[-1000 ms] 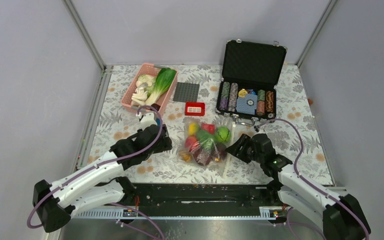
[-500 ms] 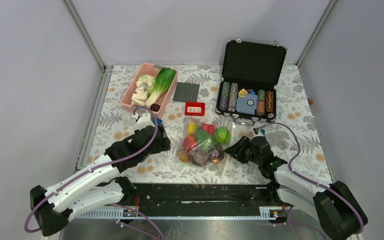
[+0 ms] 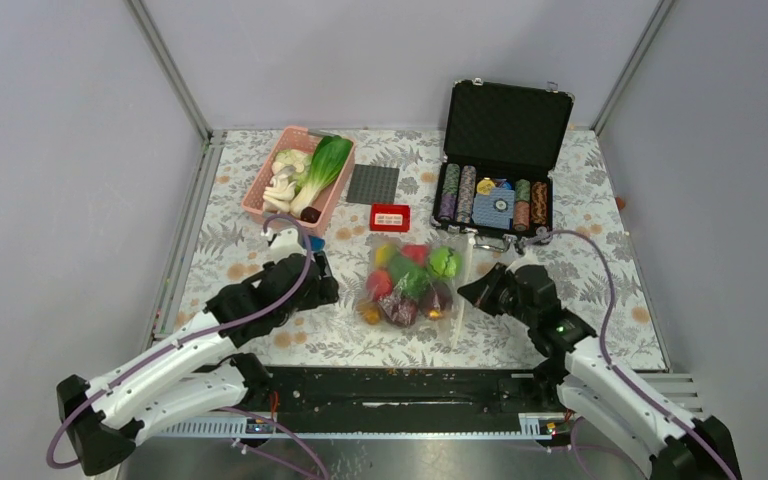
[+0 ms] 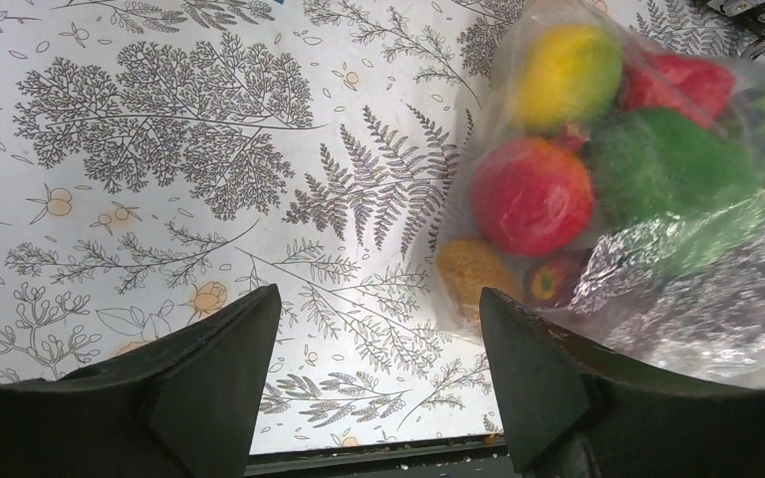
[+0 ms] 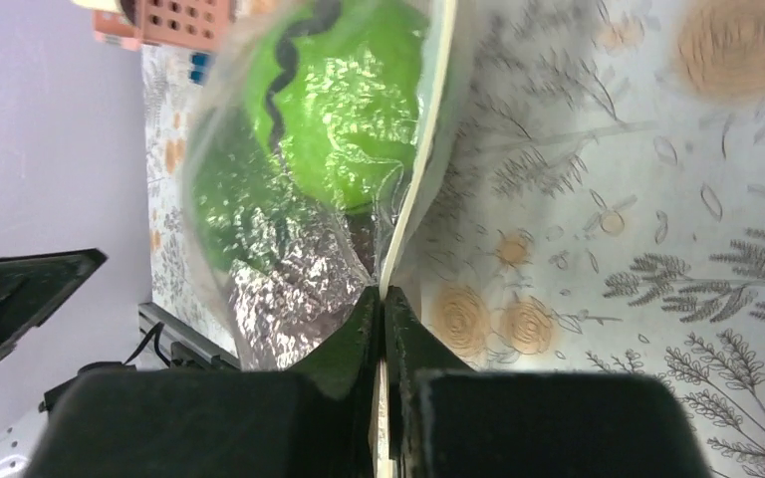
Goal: Open the zip-top bag and remove the fake food
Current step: Pick up the zipper food storage bag at the center of the board.
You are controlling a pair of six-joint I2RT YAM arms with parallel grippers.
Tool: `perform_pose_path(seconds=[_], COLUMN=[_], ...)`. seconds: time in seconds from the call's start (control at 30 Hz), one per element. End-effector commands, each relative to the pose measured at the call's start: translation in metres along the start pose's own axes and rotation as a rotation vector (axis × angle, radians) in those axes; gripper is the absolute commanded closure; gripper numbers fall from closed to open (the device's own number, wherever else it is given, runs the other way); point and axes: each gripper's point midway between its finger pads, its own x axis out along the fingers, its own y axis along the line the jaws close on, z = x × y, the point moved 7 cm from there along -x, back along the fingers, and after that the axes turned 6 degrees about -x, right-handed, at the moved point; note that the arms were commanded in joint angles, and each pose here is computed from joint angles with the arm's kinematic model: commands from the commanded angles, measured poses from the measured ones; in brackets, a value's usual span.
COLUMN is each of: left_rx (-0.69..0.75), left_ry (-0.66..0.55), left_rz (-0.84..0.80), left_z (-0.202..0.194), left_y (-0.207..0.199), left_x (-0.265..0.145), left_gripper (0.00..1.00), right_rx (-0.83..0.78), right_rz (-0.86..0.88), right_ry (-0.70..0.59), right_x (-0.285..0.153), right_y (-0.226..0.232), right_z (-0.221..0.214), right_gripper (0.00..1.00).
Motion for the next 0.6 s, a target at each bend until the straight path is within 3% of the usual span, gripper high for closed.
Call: perform_pose_path(seconds=[0.0, 0.4, 0.57], left_rx=[-0.027, 0.0, 0.005], left_ry=[-0.056, -0.091, -0.153], left_rz=[-0.03, -0.116, -0.183], left_z=[0.016, 0.038, 0.046], left_y=[-0.006, -0.014, -0.009], left_x=[-0.013, -0.042, -0.059], left_gripper=[0.25, 0.21, 0.17], right_rx=[-0.2, -0.535, -0.637], right_rz=[-0.035, 0.032, 0.057], right_ry=[-0.072, 0.081, 0.232], right_x=[-0.034, -0.074, -0.076], right_y=[0.031, 0.112, 0.13], right_z=[0.039, 0.099, 0.108], right_gripper=[1.0, 1.0, 1.0])
